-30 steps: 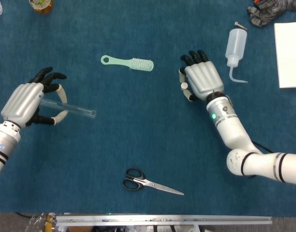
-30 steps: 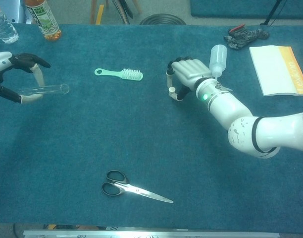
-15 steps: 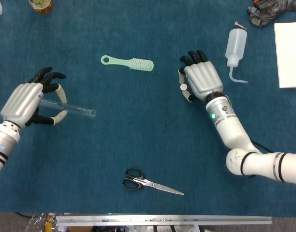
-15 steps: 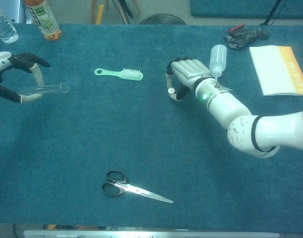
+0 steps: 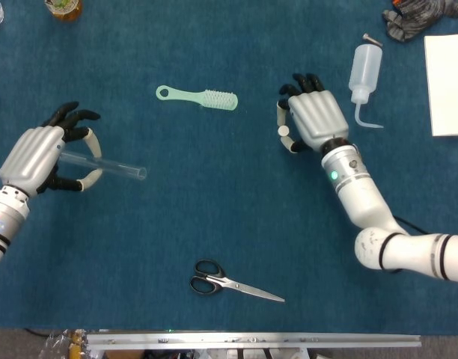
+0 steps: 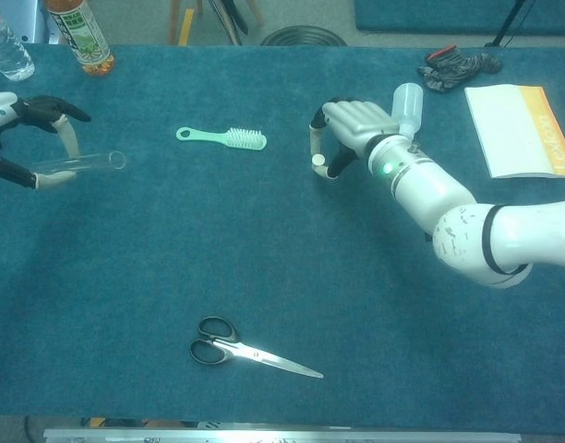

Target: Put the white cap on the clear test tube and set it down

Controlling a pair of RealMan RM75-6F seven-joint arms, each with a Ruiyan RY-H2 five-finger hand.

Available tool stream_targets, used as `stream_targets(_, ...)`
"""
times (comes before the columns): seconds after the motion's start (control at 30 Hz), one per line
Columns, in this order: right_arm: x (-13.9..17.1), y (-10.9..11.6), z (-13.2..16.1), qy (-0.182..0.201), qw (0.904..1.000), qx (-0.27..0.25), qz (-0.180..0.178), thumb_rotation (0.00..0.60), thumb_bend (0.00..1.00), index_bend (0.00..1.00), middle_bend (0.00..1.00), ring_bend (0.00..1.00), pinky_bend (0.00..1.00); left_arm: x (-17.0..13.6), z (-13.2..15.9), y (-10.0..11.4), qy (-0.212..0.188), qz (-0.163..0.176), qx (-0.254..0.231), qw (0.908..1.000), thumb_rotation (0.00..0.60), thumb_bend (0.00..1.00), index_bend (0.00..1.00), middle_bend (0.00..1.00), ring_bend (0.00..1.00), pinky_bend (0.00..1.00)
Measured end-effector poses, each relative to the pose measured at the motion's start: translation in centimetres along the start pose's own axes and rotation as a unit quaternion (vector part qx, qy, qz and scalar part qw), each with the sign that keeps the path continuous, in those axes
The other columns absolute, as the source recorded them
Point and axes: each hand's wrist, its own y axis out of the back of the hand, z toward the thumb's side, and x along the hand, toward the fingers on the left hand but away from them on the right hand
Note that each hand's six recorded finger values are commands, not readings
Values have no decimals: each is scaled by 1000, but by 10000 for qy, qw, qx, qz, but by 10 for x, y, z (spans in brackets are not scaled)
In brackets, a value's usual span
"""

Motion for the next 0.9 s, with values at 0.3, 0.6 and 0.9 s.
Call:
stream_targets(0.3,13,38,9,236,9970,-733,-65,600,288,602,242,0,15,2,3,-2,10,-128,-309,9994,599,344,595,173,0,163)
stream_targets(0.6,27,83,31,666,9869,-1461,-141,600,288,602,242,0,15,7,9,-13,29,-369,-791,9962,599,344,596,173,0,163)
stream_targets(0.9,37,105,68,1144,9762,-1841,-87,600,289,602,242,0,15,13,16,-18,21,-553,-1164,9917,599,344,596,173,0,163)
